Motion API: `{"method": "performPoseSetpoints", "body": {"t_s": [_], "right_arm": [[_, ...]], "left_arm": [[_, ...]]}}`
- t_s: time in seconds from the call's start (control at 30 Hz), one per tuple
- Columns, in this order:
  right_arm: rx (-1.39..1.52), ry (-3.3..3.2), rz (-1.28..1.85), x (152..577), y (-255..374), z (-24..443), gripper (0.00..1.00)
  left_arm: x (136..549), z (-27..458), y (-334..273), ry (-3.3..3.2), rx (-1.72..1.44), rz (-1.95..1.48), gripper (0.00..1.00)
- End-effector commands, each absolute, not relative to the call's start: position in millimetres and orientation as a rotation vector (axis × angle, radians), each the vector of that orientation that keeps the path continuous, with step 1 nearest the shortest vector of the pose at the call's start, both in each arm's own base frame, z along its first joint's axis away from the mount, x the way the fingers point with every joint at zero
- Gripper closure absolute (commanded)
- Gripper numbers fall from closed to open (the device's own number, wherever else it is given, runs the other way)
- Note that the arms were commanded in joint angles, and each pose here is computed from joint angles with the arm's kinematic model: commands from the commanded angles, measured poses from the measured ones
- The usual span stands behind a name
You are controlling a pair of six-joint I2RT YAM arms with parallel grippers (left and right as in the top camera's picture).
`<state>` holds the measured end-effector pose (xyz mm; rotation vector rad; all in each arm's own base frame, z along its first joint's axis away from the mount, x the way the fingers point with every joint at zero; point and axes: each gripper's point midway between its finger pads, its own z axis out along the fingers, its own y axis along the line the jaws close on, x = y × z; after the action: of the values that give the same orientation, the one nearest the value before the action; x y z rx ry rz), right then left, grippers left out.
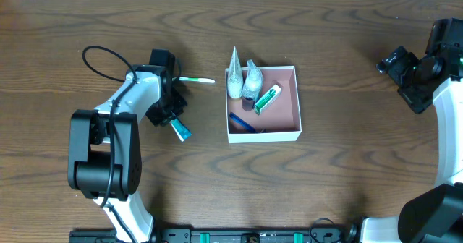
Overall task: Pack container
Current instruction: 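Carry the toothpaste tube right and lower it into the box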
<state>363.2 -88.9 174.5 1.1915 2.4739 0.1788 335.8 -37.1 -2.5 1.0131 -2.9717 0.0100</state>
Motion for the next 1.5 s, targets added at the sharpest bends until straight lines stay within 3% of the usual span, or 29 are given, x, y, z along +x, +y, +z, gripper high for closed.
{"method": "performPoseSetpoints", "body": {"t_s": [0.0, 0.33, 0.57, 0.8, 1.23, 1.47], "right_arm": [[1.210, 2.461, 0.187, 365.2, -90.3, 176.0, 0.01], [1.210, 2.461, 0.187, 365.2, -90.3, 176.0, 0.01], [1.210, 2.461, 0.187, 365.2, -90.3, 176.0, 0.01], [1.210, 2.461, 0.187, 365.2, -90.3, 176.0, 0.01], [1.210, 2.461, 0.187, 365.2, -90.3, 176.0, 0.01], [1.210, 2.461, 0.187, 365.2, -90.3, 176.0, 0.01]], "left_arm": [[351.2, 26.2, -39.6, -3.066, 0.946, 0.070, 0.79], [363.0, 121.3, -64.9, -3.365, 0.627, 0.400, 0.79], [348.2, 186.8, -111.0, -3.558, 0.155, 0.630, 0.79], [324.5, 223.2, -178.3, -3.644, -0.453, 0.737, 0.79], [295.7, 241.1, -246.3, -3.827, -1.002, 0.267, 0.78], [306.6, 238.4, -262.0, -3.881, -1.096, 0.101, 0.78]]}}
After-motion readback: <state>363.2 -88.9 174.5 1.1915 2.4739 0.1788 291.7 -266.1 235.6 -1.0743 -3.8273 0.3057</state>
